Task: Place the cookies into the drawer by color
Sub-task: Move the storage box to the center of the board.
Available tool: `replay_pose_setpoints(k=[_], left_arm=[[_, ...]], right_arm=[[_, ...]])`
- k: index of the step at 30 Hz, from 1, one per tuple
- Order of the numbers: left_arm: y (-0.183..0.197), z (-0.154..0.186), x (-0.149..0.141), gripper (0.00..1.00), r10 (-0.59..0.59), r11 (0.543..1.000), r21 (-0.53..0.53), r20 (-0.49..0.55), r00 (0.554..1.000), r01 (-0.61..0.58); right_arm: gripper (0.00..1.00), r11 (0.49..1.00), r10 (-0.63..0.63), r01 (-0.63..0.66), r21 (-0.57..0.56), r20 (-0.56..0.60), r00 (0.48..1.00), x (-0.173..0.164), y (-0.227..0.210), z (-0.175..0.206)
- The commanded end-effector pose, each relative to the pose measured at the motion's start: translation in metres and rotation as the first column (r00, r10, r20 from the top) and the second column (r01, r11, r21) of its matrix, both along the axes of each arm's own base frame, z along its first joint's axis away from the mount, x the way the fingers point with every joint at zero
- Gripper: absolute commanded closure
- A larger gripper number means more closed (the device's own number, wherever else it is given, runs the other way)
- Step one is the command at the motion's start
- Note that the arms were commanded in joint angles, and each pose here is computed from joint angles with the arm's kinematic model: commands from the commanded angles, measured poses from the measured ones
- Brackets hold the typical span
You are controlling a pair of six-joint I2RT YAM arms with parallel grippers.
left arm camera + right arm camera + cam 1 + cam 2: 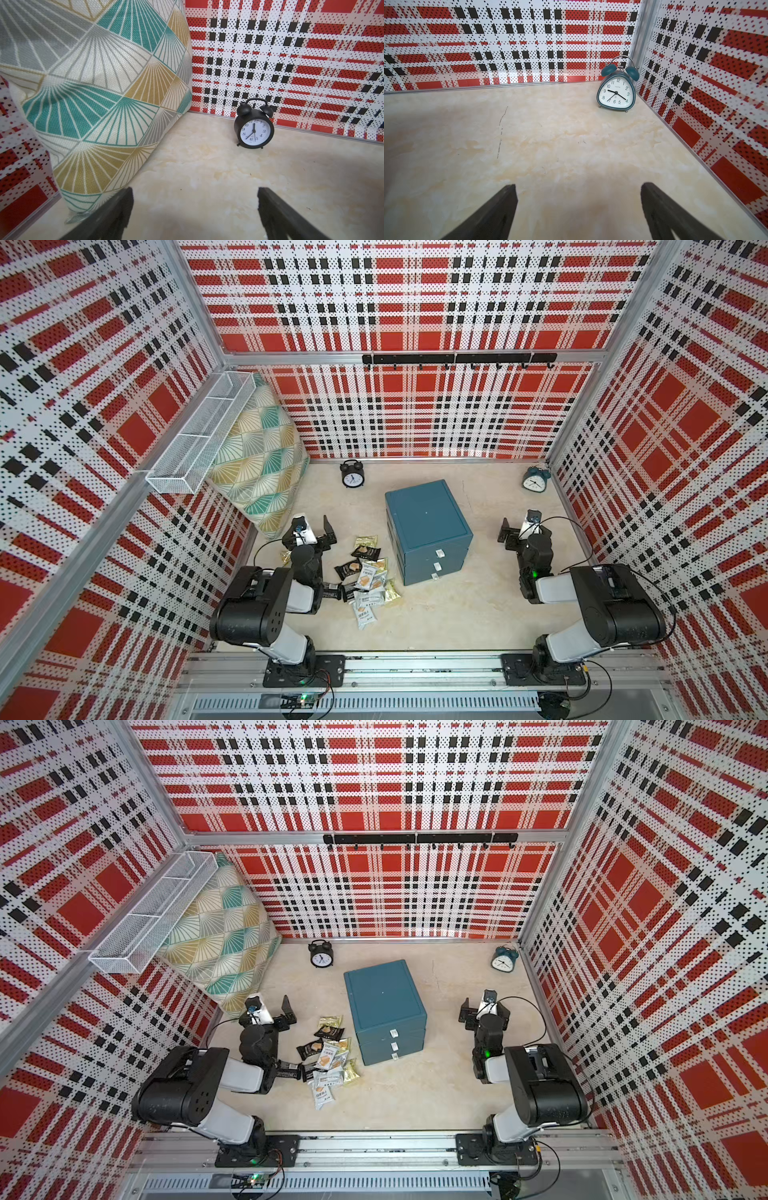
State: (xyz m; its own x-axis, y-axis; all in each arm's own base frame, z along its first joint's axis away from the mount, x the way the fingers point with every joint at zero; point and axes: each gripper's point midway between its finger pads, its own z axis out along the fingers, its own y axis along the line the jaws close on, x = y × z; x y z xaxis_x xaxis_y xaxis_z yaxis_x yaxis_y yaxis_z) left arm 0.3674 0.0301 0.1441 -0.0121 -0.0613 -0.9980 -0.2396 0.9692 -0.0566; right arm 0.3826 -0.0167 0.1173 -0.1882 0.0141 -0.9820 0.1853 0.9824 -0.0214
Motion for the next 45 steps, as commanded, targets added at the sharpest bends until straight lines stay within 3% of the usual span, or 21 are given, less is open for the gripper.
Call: replay_pose_setpoints(k=[1,20,26,30,34,38,41,45], left_arm=[[0.002,0.01,0.004,0.01,0.003,1.0,0.012,0.035,0.999,-0.003],[0.003,0.01,0.002,0.01,0.008,1.0,0.011,0.037,0.999,-0.008],[-0.004,0.04,-0.03,0.01,0.116,0.99,0.069,0.116,0.986,-0.125],[-0.029,0.065,-0.039,0.01,0.077,0.985,0.139,0.165,0.983,-0.101],[-0.06,0.096,-0.047,0.01,-0.006,0.989,0.146,0.243,0.97,-0.03],[-0.087,0.122,-0.059,0.01,-0.104,0.994,0.047,0.313,0.944,0.093],[-0.105,0.132,-0.06,0.01,-0.165,0.976,-0.083,0.311,0.936,0.199],[-0.127,0.136,-0.063,0.01,-0.256,0.903,-0.27,0.289,0.922,0.335]], right_arm=[[0.0,1.0,-0.022,0.022,-0.01,0.034,0.999,0.005,-0.006,0.01],[0.0,1.0,-0.001,0.001,-0.015,0.038,0.999,0.005,-0.002,0.012],[0.0,0.997,-0.069,0.069,0.036,0.019,0.997,-0.007,-0.011,0.037],[0.0,0.993,-0.052,0.057,0.101,-0.053,0.997,-0.011,-0.005,0.054],[0.0,0.976,-0.003,0.013,0.218,-0.048,0.999,-0.025,0.006,0.081],[0.0,0.944,0.037,0.006,0.331,-0.125,0.991,-0.046,0.016,0.103],[0.0,0.94,0.043,-0.029,0.339,-0.034,0.998,-0.049,0.017,0.145],[0.0,0.938,0.044,-0.063,0.341,0.062,0.997,-0.065,0.016,0.173]])
